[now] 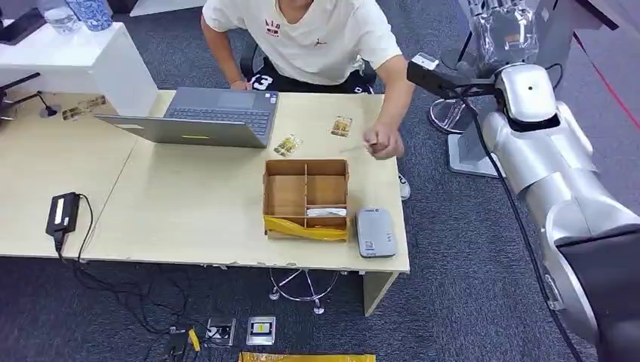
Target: Pass the card to the sensor for recognition and then transmit it.
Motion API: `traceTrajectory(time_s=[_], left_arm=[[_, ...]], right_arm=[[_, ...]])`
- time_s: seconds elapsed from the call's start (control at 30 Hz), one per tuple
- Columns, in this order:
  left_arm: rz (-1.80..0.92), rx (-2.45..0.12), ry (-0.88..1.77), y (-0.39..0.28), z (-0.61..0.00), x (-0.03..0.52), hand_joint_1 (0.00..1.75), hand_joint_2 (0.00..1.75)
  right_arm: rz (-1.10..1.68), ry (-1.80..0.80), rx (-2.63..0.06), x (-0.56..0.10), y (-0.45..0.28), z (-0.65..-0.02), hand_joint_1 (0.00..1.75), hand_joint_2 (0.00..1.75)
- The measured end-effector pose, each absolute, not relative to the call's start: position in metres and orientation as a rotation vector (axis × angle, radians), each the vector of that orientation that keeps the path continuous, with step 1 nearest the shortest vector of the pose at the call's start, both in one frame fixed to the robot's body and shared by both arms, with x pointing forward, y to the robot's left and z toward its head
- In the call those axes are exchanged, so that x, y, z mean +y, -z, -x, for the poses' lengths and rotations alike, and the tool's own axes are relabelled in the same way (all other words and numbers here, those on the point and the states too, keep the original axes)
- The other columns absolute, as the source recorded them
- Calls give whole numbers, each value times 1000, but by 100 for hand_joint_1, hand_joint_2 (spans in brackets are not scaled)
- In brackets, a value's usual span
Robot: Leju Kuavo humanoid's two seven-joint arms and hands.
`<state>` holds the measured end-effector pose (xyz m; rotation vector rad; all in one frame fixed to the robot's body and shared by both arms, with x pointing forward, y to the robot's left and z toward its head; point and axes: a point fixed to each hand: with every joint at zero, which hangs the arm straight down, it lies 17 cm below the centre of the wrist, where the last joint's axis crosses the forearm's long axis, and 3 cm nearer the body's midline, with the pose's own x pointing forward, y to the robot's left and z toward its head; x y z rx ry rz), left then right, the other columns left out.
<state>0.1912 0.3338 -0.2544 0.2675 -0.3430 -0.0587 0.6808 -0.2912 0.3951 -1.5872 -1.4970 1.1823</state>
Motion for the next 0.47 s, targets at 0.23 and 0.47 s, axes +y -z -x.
traceTrajectory(time_s=[0.23, 0.47], left_arm=[[-264, -345, 53, 254, -192, 332, 0, 175], [-297, -360, -4, 256, -181, 332, 0, 175]], right_arm=[[1578, -1167, -1507, -304, -396, -680, 0, 175], [1418, -901, -1357, -453, -264, -635, 0, 175]])
